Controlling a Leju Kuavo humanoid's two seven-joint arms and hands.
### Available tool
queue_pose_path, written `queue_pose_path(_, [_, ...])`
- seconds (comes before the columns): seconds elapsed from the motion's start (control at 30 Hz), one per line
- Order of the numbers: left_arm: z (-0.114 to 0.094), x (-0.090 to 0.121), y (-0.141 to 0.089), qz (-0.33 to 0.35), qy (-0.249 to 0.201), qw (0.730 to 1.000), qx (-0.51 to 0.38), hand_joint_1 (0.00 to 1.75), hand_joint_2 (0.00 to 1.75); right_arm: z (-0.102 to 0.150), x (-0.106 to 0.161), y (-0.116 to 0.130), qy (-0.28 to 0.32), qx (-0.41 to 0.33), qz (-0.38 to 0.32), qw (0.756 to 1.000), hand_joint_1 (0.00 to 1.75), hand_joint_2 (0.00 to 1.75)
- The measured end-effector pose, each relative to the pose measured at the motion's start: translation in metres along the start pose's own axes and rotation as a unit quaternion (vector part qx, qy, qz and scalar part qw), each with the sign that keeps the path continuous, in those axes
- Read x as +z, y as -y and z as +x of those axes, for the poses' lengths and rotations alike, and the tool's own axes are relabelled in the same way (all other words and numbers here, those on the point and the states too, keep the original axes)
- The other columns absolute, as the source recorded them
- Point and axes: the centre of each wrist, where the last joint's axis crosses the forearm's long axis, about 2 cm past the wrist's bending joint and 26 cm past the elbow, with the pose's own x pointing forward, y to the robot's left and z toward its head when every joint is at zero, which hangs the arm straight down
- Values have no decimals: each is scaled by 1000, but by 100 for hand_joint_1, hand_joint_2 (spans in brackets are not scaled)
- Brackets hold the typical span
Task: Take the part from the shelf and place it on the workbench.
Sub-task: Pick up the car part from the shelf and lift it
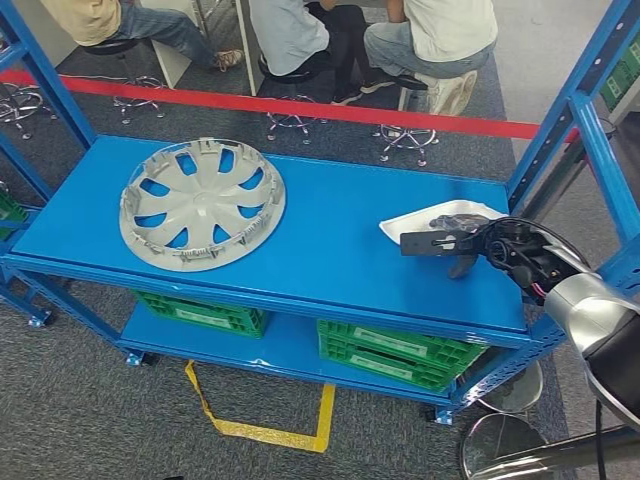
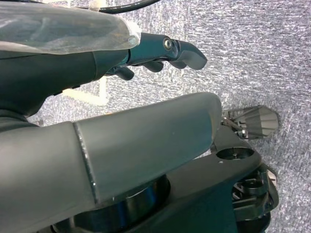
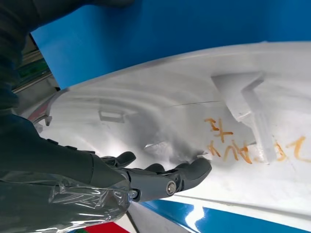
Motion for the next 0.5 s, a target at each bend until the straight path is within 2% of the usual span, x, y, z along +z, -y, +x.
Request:
queue_pose_path(0.23, [0, 0, 0, -1, 0, 1000, 0, 0, 0, -1, 0, 0, 1, 1, -4, 1000, 0, 175])
queue_pose_path(0.27, [0, 0, 0, -1, 0, 1000, 0, 0, 0, -1, 0, 0, 1, 2, -4, 1000, 28, 175])
queue_pose_path(0.37, [0, 0, 0, -2, 0, 1000, 0, 0, 0, -1, 0, -1, 2, 2, -4, 1000, 159, 175])
queue_pose_path(0.4, [0, 0, 0, -2, 0, 1000, 0, 0, 0, -1, 0, -1, 2, 2, -4, 1000, 175, 175])
queue_pose_path(0.5, [-1, 0, 0, -2, -1, 1000, 0, 0, 0, -1, 0, -1, 3, 4, -8, 1000, 175, 175])
